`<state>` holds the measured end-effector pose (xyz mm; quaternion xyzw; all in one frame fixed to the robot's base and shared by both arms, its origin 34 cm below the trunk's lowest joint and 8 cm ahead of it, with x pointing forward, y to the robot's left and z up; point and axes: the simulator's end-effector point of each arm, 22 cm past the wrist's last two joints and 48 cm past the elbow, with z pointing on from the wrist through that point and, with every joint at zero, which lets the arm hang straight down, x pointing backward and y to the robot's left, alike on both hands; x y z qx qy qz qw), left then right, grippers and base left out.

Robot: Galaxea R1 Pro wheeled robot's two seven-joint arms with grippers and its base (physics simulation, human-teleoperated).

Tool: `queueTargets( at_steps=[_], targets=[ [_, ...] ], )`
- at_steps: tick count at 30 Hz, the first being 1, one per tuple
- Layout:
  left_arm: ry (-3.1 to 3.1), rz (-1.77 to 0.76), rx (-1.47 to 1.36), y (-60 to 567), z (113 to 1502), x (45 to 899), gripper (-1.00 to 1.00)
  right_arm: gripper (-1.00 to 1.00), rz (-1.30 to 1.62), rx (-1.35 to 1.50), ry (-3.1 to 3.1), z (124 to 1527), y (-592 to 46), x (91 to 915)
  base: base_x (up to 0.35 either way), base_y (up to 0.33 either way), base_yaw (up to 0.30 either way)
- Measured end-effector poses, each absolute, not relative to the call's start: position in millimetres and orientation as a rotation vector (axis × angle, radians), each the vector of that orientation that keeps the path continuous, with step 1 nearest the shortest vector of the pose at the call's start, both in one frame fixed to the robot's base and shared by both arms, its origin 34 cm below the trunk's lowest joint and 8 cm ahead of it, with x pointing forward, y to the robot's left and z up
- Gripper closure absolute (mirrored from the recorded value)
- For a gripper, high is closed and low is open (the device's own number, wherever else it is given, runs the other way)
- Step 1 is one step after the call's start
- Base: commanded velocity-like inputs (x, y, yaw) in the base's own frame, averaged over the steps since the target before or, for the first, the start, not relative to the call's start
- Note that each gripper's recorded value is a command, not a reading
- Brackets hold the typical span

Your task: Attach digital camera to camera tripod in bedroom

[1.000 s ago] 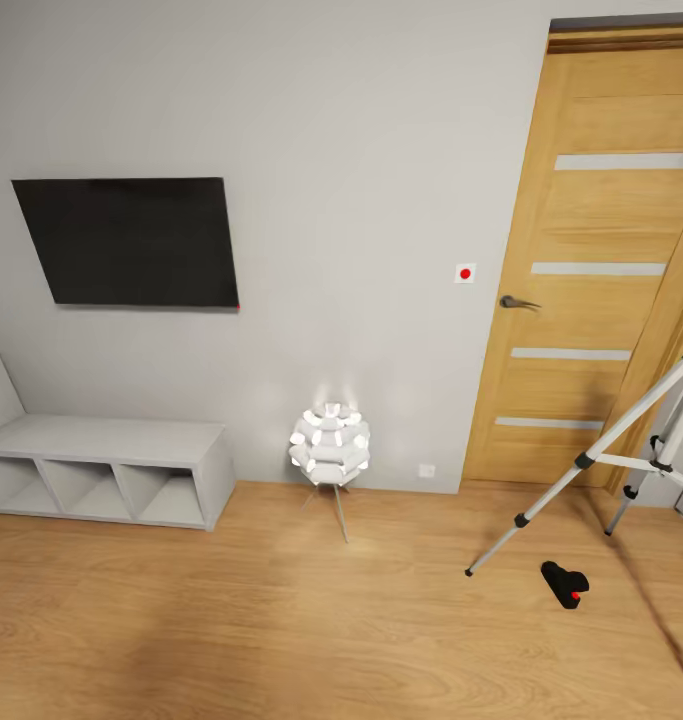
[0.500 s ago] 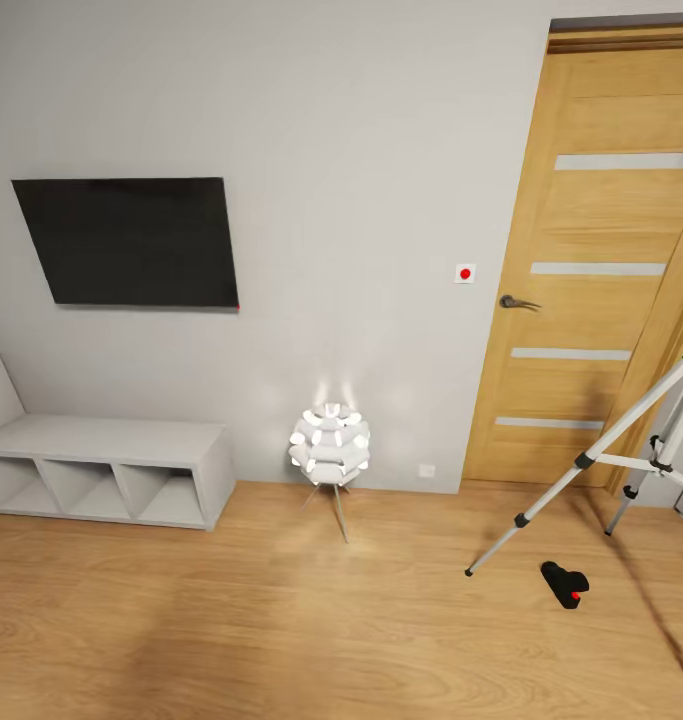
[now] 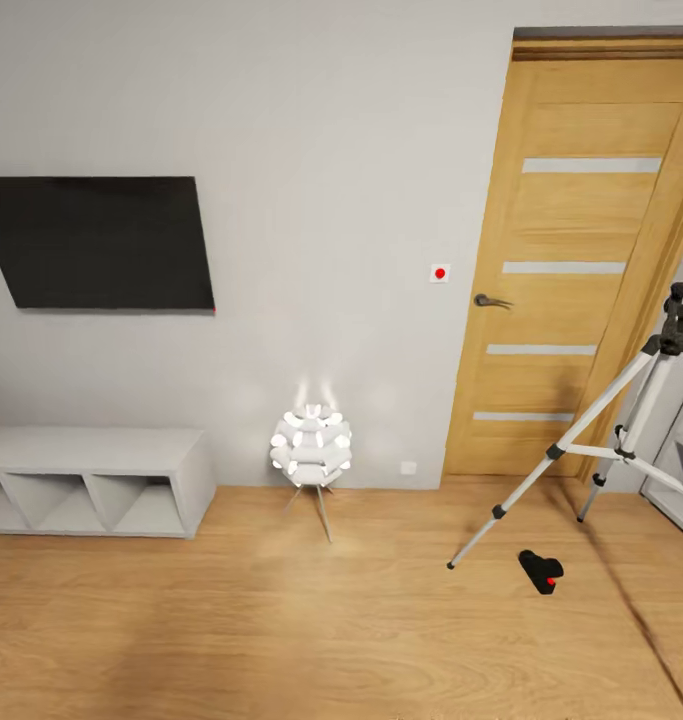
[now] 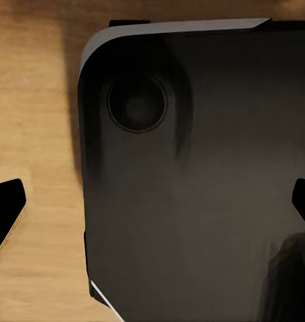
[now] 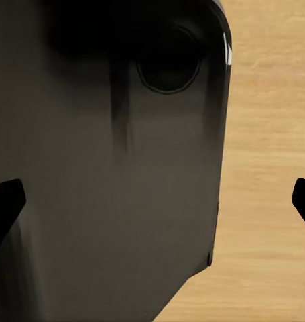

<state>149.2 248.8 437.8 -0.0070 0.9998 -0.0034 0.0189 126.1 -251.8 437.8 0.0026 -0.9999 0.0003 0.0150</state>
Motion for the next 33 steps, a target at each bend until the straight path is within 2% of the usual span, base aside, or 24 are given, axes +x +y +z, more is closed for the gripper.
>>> queueTargets(
  at_steps=[9,18,33],
  targets=[
    [3.097,-0.004,-0.146,251.4,437.8,149.7,-1.00,-1.00,0.005,-0.002,-3.148,437.7,-253.7,134.3,0.000,0.000,-0.222],
    [3.093,0.001,-0.226,253.5,437.8,149.6,-1.00,-1.00,0.012,-0.006,-3.151,437.7,-256.9,135.0,0.000,0.000,-0.072],
    [3.091,0.001,-0.234,252.2,437.9,149.8,-1.00,-1.00,0.007,0.025,-3.151,437.8,-255.3,134.7,0.049,0.030,-0.268]
  ],
)
